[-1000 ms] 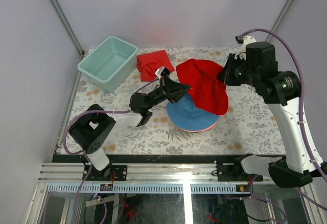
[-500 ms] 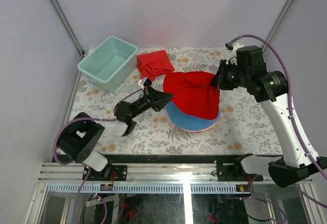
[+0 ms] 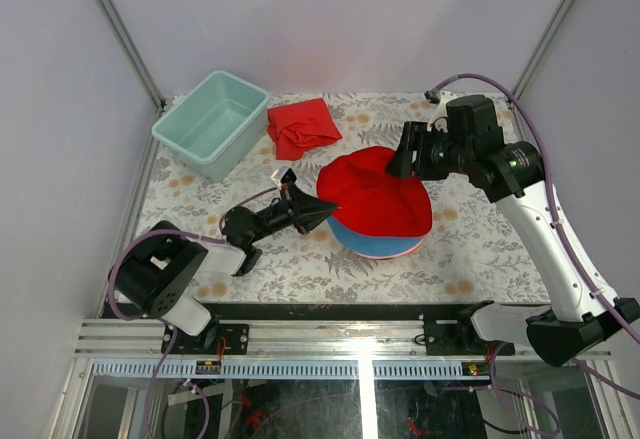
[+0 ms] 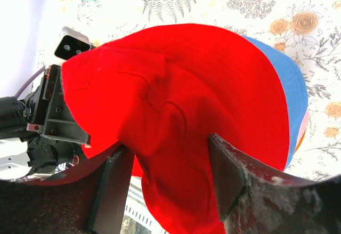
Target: Stack the hats
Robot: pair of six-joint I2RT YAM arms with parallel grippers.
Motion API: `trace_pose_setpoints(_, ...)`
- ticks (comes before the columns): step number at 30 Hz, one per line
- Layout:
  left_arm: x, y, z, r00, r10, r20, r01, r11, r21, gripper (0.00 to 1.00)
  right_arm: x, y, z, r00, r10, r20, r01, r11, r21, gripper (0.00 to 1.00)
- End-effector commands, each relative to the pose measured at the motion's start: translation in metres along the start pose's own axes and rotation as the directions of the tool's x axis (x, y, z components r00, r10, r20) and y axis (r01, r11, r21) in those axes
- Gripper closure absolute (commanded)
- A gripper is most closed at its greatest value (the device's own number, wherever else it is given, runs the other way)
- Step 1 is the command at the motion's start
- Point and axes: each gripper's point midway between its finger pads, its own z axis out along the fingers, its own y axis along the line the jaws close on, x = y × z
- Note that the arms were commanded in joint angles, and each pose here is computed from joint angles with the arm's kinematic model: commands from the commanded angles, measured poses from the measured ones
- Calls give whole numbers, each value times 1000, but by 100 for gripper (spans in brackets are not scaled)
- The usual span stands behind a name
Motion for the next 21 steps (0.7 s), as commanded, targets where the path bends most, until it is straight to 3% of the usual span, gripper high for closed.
trace_pose_setpoints(1,9,4,-6,995,70,-69,-70,998,1,100,-29,14,-23,991,-38,130,42,999,-25,33)
trace_pose_setpoints(7,10,24,-14,989,91,-120,-98,993,-61,100,-51,-20,-40,977,-71,203,39,987,155,28)
trace_pose_setpoints(13,6,30,-22,984,106,-144,-120,989,-89,100,-56,-85,-38,980,59,192,-112,954,279,27)
trace_pose_setpoints(17,4,29,-26,978,124,-170,-141,985,-97,100,-46,-104,-21,972,170,160,-199,962,186,27)
trace_pose_setpoints(21,-4,30,-33,978,125,-169,-146,983,-115,100,-33,-96,-5,965,227,133,-228,974,-11,28)
